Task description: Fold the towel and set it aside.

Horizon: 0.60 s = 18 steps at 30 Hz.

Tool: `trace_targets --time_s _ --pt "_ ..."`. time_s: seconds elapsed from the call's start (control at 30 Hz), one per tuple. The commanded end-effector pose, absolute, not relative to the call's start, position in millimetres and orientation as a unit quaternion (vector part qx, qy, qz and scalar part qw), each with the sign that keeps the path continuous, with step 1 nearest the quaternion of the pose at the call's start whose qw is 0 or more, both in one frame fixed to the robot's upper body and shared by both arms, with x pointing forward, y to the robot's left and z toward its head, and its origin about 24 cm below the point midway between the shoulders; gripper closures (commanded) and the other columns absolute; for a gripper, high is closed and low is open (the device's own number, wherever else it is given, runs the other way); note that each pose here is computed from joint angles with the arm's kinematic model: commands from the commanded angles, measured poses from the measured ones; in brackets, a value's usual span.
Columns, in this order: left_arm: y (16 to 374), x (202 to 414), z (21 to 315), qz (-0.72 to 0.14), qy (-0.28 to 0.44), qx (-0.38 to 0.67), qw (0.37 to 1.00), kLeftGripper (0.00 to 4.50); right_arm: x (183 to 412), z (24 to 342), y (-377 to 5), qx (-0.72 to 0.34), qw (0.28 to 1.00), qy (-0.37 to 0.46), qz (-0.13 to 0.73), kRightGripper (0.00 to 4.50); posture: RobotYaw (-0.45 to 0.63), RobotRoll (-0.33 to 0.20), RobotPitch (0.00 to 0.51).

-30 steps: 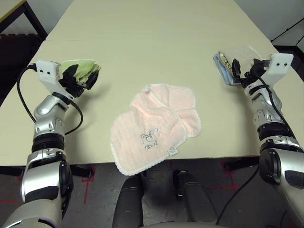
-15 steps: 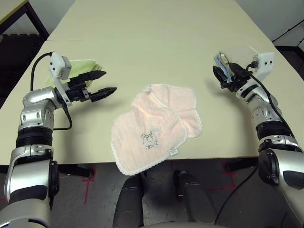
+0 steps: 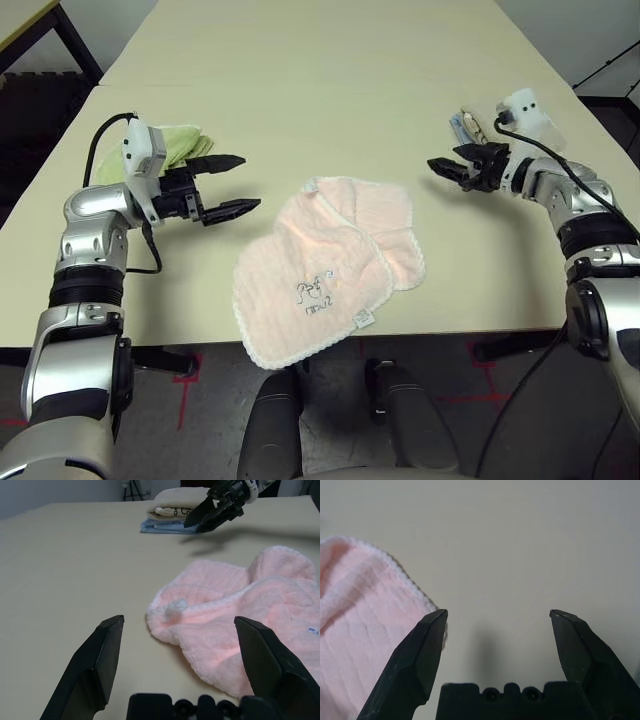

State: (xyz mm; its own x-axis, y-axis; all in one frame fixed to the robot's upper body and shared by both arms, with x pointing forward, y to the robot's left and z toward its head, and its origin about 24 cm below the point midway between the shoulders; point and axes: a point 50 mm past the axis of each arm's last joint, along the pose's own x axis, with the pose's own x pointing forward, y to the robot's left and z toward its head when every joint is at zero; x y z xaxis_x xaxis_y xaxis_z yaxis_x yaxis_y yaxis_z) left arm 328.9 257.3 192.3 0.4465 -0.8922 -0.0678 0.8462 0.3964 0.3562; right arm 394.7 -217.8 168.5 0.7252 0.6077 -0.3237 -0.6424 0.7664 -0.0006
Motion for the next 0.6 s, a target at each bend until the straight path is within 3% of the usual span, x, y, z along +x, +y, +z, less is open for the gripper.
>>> trace_targets --time_s 0.03,0.6 --pt "256 326 190 -0.526 -0.061 0.174 0.830 0.00 395 159 -213 -0.073 0.918 0.179 0.345 0.05 0.02 0.000 0.154" --pt "249 327 188 -0.538 -0.050 0.167 0.825 0.00 395 131 -180 -0.118 0.898 0.208 0.369 0.05 0.00 0.000 0.153"
